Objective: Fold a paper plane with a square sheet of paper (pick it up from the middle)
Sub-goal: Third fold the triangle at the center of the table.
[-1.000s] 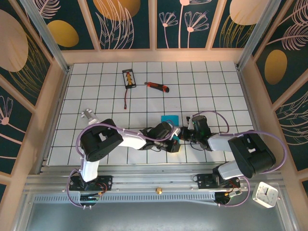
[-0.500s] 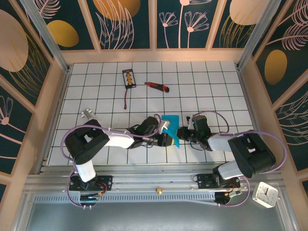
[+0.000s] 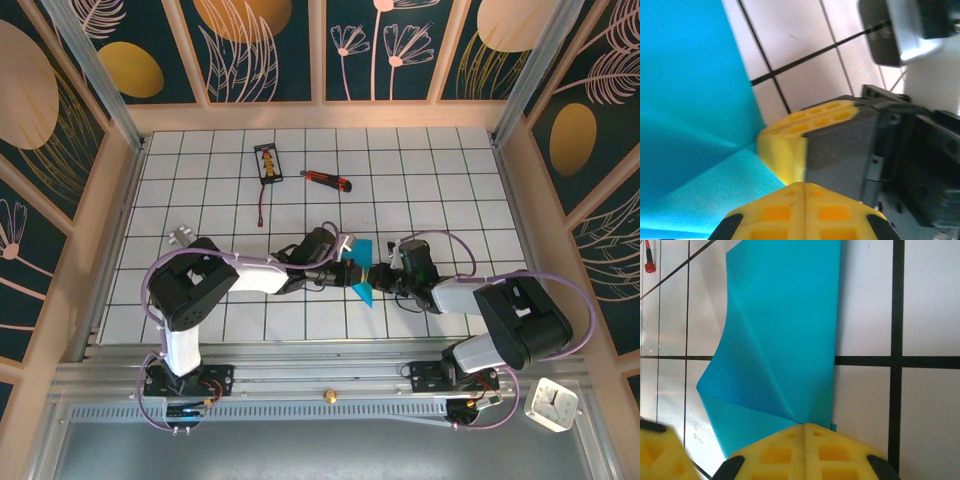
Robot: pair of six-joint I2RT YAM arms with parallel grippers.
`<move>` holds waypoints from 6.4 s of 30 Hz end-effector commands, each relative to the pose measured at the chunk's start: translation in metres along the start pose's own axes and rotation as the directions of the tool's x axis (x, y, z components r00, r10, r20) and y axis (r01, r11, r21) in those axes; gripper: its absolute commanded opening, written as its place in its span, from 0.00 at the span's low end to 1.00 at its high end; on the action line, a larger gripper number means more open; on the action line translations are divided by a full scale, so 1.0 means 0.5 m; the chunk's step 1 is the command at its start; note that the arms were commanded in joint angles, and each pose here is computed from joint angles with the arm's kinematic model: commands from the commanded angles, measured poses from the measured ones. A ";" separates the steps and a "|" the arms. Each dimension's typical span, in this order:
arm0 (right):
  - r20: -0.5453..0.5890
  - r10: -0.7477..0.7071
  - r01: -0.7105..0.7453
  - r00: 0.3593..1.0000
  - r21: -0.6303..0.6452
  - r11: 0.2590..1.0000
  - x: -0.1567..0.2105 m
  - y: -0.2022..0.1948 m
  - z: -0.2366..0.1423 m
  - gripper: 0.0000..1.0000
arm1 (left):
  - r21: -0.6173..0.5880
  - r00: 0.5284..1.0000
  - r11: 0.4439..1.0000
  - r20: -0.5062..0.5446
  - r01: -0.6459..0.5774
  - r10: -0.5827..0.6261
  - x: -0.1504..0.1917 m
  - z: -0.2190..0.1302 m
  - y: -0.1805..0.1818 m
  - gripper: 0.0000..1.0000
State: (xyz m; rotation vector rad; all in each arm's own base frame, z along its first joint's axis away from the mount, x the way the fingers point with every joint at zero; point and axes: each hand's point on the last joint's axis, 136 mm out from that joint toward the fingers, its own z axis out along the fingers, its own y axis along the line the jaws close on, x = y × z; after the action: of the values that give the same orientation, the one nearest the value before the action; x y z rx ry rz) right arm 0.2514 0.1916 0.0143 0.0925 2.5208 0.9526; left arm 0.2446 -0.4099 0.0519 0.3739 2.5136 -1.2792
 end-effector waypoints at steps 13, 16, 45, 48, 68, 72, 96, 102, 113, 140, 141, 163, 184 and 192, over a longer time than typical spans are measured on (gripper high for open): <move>-0.092 0.063 -0.050 0.994 0.141 0.989 0.061 -0.075 0.007 0.00 | -0.096 0.999 0.995 -0.037 -0.033 0.029 -0.009 0.024 0.045 0.00; -0.094 0.065 -0.051 0.993 0.143 0.988 0.062 -0.076 0.008 0.00 | -0.118 0.998 0.992 -0.050 -0.038 0.032 -0.006 0.024 0.052 0.00; -0.088 0.046 -0.035 0.995 0.123 0.992 0.049 -0.061 0.008 0.00 | -0.284 0.988 0.954 -0.146 -0.091 0.051 0.045 0.010 0.139 0.00; -0.073 0.028 -0.020 0.997 0.099 0.995 0.035 -0.045 0.004 0.02 | -0.300 0.988 0.950 -0.149 -0.090 0.047 0.050 0.011 0.149 0.00; -0.018 -0.168 0.165 0.986 -0.109 0.980 0.069 0.103 -0.070 0.03 | -0.317 0.989 0.945 -0.145 -0.074 0.029 0.058 0.015 0.166 0.00; -0.035 -0.176 0.171 0.984 -0.108 0.979 0.073 0.105 -0.056 0.01 | -0.316 0.989 0.946 -0.143 -0.078 0.033 0.055 0.015 0.164 0.00; -0.163 -0.148 0.158 0.976 0.056 0.986 0.115 0.014 -0.023 0.00 | -0.286 0.992 0.953 -0.105 -0.104 0.077 0.005 0.016 0.118 0.07; -0.164 -0.130 0.146 0.978 0.086 0.986 0.118 0.000 -0.027 0.00 | -0.254 0.993 0.960 -0.066 -0.116 0.102 -0.029 0.007 0.077 0.15; -0.160 -0.126 0.142 0.979 0.093 0.985 0.113 -0.005 -0.028 0.00 | -0.187 0.994 0.976 -0.041 -0.111 0.105 -0.027 -0.028 0.034 0.24; -0.310 0.048 0.011 0.949 0.185 0.983 0.213 -0.052 -0.062 0.00 | -0.391 0.981 0.906 -0.162 -0.162 0.106 0.025 0.024 0.184 0.00; -0.313 0.057 0.004 0.948 0.189 0.982 0.217 -0.053 -0.064 0.00 | -0.391 0.981 0.906 -0.162 -0.162 0.105 0.025 0.024 0.185 0.00; -0.085 -0.007 0.003 0.996 -0.038 0.999 0.062 0.101 -0.090 0.00 | -0.376 0.980 0.912 -0.167 -0.162 0.105 0.025 0.022 0.174 0.00; -0.210 0.083 -0.058 0.974 0.124 0.991 0.135 -0.038 -0.043 0.00 | -0.170 0.996 0.981 0.002 -0.090 0.092 -0.052 -0.019 0.020 0.29; -0.219 0.083 -0.054 0.972 0.138 0.989 0.138 -0.044 -0.043 0.00 | -0.030 0.997 0.999 -0.068 0.044 -0.046 0.027 -0.012 -0.012 0.05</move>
State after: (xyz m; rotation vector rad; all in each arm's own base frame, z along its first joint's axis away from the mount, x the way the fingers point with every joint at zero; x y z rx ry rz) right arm 0.2040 0.1973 0.0158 0.0706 2.6779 0.9837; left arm 0.2419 -0.3932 0.0483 0.3745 2.6040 -1.1365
